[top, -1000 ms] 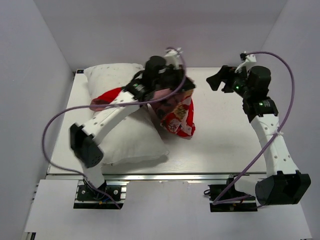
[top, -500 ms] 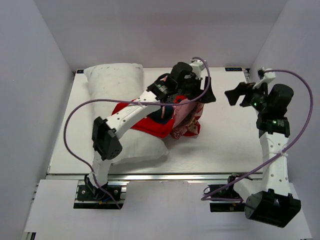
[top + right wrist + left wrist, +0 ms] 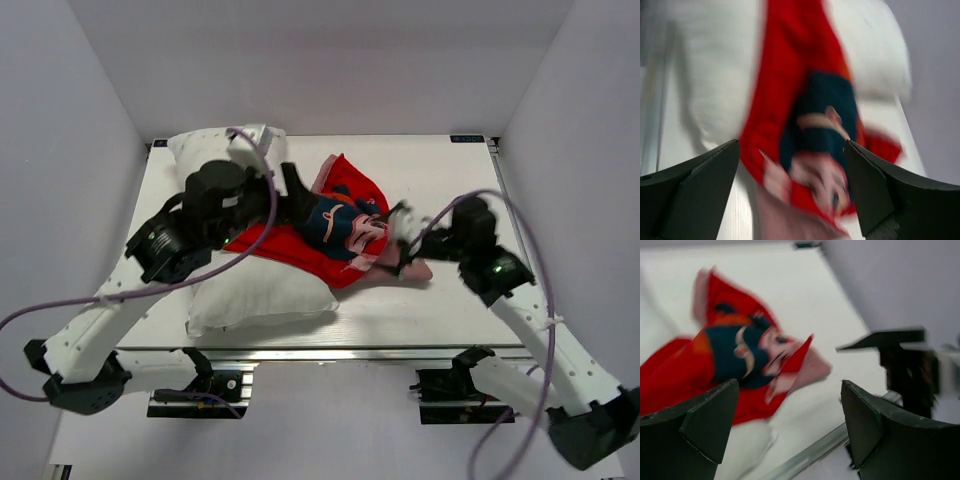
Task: Put the pillow into the pillowcase
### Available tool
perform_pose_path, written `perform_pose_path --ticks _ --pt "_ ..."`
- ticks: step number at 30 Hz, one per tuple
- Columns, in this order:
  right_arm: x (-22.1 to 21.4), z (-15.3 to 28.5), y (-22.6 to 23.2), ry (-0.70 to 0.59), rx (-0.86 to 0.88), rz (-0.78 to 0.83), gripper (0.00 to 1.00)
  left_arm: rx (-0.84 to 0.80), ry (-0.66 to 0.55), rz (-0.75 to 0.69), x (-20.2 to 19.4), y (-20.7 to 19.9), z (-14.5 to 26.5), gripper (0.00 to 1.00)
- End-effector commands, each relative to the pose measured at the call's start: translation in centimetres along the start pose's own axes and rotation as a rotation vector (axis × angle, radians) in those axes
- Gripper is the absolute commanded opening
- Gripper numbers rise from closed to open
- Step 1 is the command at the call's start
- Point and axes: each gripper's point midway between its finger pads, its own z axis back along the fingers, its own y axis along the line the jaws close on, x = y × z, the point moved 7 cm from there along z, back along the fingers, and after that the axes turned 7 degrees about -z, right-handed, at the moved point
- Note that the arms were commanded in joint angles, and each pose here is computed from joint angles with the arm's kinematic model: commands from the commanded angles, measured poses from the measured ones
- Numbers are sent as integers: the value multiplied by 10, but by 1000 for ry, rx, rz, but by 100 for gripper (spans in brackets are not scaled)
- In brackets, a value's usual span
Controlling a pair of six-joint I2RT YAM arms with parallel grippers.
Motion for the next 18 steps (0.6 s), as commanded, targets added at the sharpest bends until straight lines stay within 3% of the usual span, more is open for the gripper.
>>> perform_pose_path --ticks 1,6,9,13,18 --pt "-3 -36 39 29 2 311 89 256 60 72 -42 39 25 93" --pt "-26 -79 66 86 31 378 89 254 -33 236 -60 55 74 92" --pt "-35 -100 65 111 -70 379 89 247 -15 273 -75 58 81 92" --pt "-55 -125 67 205 -20 300 89 237 36 286 -91 59 80 92" --pt "-55 -143 69 208 -5 154 89 240 53 284 -96 60 80 92"
